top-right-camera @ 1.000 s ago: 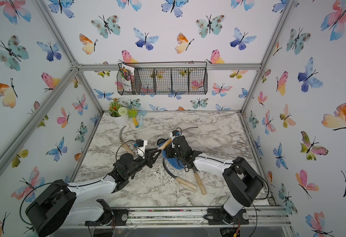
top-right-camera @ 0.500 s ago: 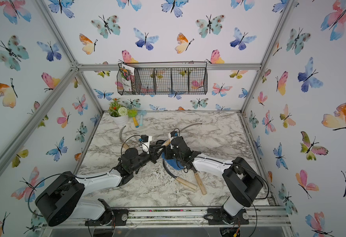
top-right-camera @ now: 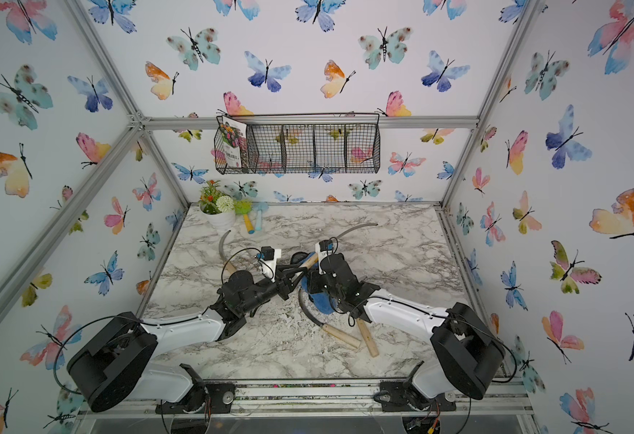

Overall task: Wipe small sickles with rags
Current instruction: Adjust the small sickle.

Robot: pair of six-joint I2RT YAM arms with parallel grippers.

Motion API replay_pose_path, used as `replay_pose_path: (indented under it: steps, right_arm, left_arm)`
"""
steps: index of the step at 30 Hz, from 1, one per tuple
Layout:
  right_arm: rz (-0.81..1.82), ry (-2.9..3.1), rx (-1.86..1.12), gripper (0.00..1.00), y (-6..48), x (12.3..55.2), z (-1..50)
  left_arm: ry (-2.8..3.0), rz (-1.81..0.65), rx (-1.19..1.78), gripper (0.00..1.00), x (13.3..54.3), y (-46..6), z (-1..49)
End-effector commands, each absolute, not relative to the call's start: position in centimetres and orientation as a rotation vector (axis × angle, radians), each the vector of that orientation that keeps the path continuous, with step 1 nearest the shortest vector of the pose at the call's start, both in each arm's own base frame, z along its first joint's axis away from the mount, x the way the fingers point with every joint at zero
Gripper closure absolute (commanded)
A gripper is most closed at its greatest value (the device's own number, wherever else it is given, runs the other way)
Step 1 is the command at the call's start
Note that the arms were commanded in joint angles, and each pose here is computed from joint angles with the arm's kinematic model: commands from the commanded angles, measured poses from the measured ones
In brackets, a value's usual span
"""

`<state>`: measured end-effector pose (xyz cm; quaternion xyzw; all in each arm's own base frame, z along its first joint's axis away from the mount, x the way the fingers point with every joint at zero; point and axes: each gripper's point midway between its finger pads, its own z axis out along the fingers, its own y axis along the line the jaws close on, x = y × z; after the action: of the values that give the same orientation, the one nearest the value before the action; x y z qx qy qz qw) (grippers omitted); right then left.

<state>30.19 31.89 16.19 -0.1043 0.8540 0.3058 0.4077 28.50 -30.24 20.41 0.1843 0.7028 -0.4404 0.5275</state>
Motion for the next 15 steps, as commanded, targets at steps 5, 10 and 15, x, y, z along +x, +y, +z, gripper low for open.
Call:
replay_pose_path:
  steps: [5, 10, 15]
  right_arm:
    - [0.821, 1.914, -0.223, 0.97, 31.9, 34.0, 24.5]
    - [0.830, 1.902, -0.286, 0.98, 32.4, 33.7, 25.6]
    - [0.897, 1.928, -0.369, 0.98, 34.1, 33.0, 24.6]
  left_arm:
    - [1.842, -1.164, 0.584, 1.00, 25.4, -31.9, 15.8]
    - [1.884, -1.156, 0.598, 1.00, 25.5, -32.2, 14.5]
    - [1.895, -1.197, 0.645, 1.00, 25.4, -33.3, 14.0]
